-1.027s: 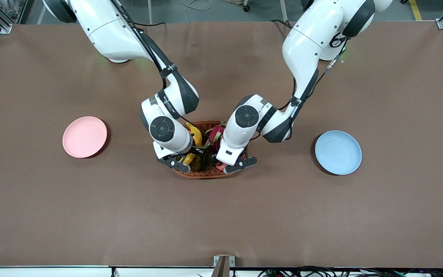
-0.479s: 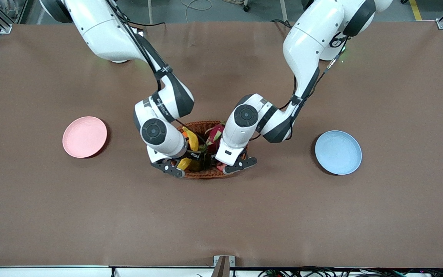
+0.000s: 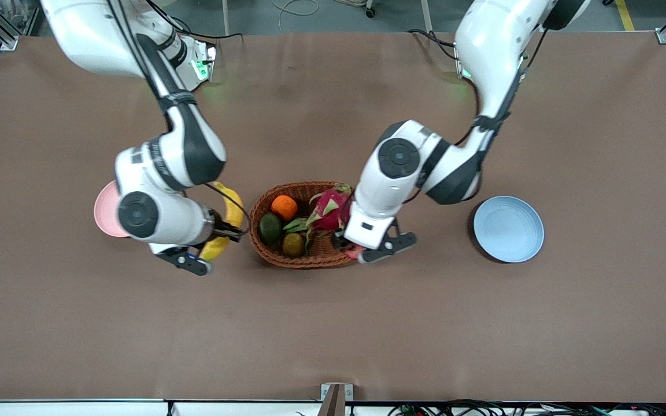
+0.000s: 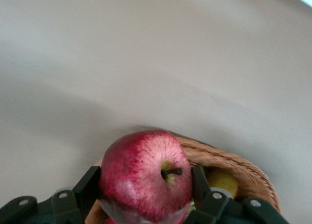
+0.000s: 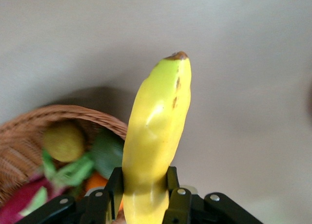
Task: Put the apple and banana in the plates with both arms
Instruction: 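Carry the banana to the pink plate while the left gripper carries the apple, then open the right gripper over the pink plate while the left gripper releases the apple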
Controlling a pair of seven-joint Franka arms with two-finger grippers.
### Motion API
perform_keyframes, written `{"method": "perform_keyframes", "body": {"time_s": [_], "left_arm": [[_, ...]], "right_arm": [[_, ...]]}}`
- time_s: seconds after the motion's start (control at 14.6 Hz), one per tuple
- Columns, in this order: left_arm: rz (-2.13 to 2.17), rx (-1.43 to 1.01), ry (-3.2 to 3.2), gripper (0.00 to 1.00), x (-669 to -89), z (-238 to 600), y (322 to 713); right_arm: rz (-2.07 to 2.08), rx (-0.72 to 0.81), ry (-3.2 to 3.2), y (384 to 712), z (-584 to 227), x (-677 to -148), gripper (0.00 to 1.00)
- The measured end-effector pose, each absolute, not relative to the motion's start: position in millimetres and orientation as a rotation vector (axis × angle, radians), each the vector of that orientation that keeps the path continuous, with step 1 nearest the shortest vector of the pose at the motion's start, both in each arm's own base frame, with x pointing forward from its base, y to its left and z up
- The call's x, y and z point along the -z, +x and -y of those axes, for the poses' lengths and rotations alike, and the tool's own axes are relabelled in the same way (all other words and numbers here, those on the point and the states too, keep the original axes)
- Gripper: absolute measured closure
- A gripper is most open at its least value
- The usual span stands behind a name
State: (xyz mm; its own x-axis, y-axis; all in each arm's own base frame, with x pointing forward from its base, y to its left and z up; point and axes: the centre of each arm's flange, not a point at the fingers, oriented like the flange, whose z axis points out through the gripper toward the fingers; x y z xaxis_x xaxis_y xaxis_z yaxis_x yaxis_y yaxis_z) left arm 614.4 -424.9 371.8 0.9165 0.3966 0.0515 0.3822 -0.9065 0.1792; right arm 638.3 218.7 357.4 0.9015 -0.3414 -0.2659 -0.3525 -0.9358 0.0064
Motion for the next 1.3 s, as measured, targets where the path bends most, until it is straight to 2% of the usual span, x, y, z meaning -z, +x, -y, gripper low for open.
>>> {"method": "perform_keyframes", "body": {"time_s": [0.27, 0.68, 0.96, 1.3], "left_arm": [[-0.568, -0.058, 3.01, 0.2, -395.6, 312.3, 632.6], [-0.525, 0.173, 3.109, 0.2, -328.3, 167.4, 621.7], [-0.579, 0.307, 3.111, 0.2, -284.3, 111.2, 613.4], [-0.558, 0.407, 3.102, 0.2, -234.9, 71.9, 612.7]], "right_arm": [[-0.38, -0.459, -3.028, 628.8, -100.6, -351.0, 0.59], [-0.156, -0.452, -2.952, 593.6, 70.4, -305.0, 0.59], [-0.007, -0.464, -2.929, 575.4, 84.2, -279.5, 0.59], [0.114, -0.364, -2.955, 540.2, 84.8, -227.1, 0.59]]}}
